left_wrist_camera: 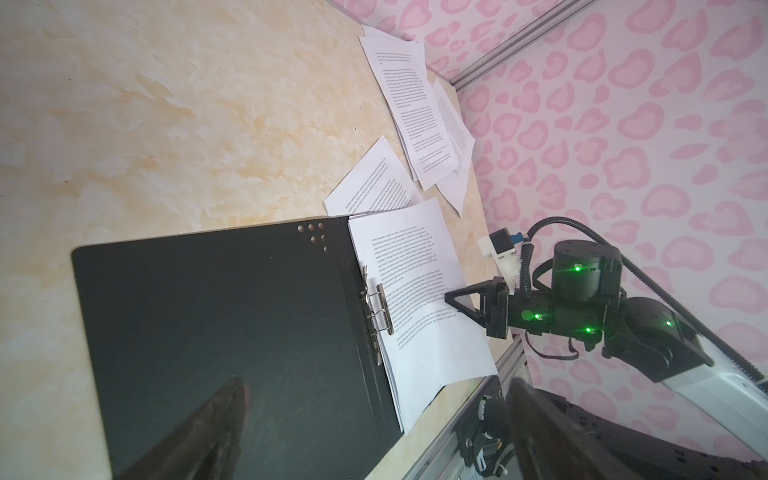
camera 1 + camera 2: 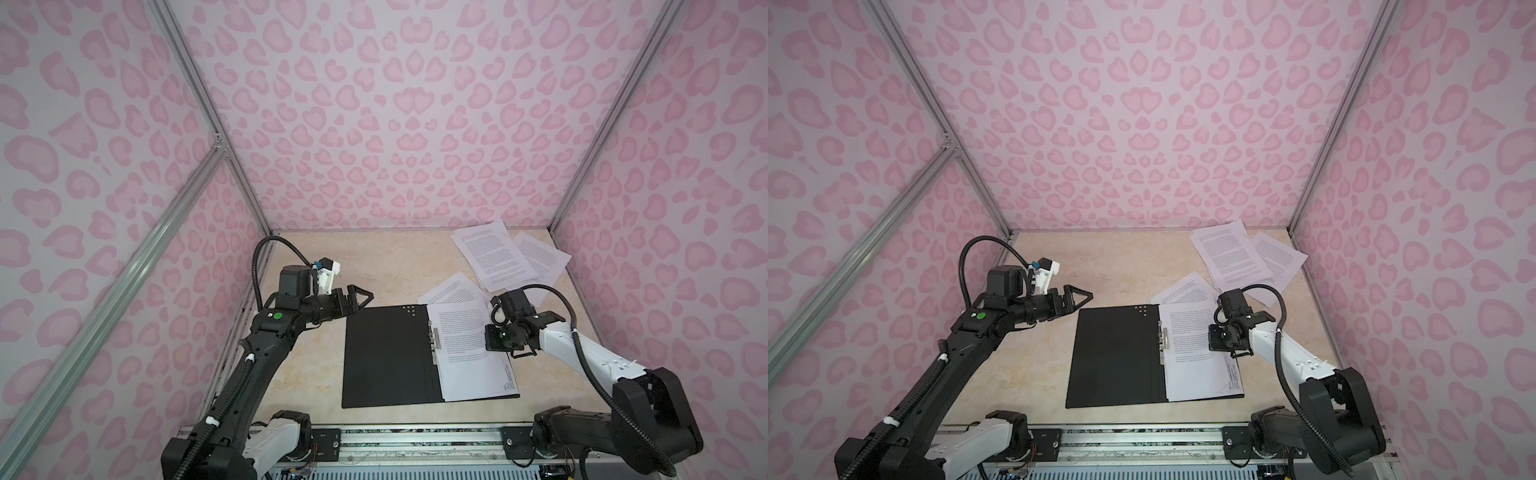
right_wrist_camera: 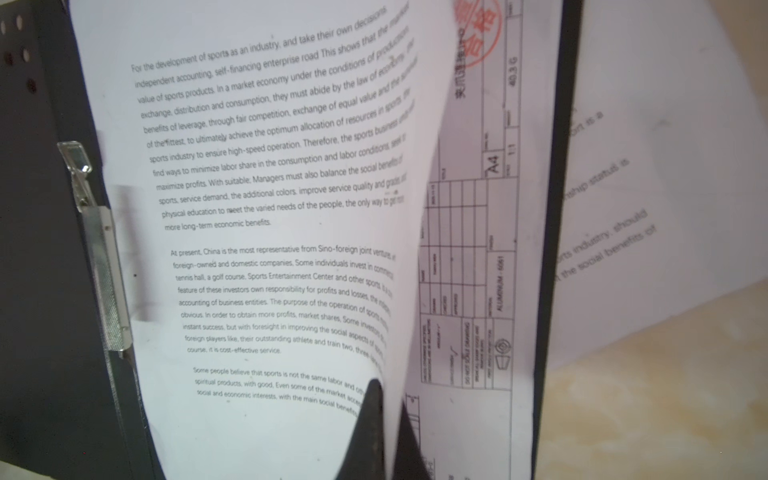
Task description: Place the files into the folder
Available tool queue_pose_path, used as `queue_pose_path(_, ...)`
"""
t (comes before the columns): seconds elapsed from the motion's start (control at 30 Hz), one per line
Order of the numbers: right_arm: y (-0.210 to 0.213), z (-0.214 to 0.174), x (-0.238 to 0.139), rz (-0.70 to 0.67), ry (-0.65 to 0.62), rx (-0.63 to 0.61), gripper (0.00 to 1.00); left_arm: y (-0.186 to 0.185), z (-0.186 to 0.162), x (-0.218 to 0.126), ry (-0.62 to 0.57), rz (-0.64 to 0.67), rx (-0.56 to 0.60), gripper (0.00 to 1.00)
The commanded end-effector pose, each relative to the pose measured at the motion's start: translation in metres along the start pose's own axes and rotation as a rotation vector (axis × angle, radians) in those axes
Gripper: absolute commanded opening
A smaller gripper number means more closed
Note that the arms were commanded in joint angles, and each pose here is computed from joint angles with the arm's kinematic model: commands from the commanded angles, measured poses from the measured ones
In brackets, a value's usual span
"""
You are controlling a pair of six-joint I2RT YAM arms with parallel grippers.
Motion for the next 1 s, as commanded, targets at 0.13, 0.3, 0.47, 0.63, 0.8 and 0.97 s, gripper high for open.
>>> queue_pose_path(0.13, -0.005, -0.001, 0.001, -0.026, -0.011, 0.046, 0.32, -0.001, 0.003, -0.002, -0.025, 0.002, 0.02, 0.98)
queue_pose_path(0.3, -0.015, 0.006, -0.007, -0.054, -0.076, 0.115, 0.83, 0.001, 0.003, -0.003, -0.031, 0.019, 0.022, 0.98)
queue_pose_path(0.47, -0.03, 0.021, -0.022, -0.075, -0.175, 0.174, 0.98, 0.004, 0.004, -0.006, -0.046, 0.052, 0.033, 0.98)
queue_pose_path(0.63, -0.052, 0.037, -0.033, -0.128, -0.262, 0.317, 0.98, 0.01, 0.003, -0.005, -0.044, 0.082, 0.037, 0.98)
queue_pose_path(0.8, -0.042, 0.039, -0.014, 0.011, -0.281, 0.335, 0.98, 0.012, -0.014, 0.024, 0.066, 0.062, 0.021, 0.98)
queue_pose_path(0.97, -0.039, 0.032, 0.01, 0.073, -0.235, 0.362, 0.92, 0.013, -0.06, 0.091, 0.292, 0.073, -0.056, 0.98)
Point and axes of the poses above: each gripper's point midway between its finger pads, its own x axis out along the fingers, its own y axis along the line the jaws close on, z = x × y, the point moved 3 cm from there along -x, back along the fingers, and after that the axes turned 2 degrees about -x, right-handed, at the moved point
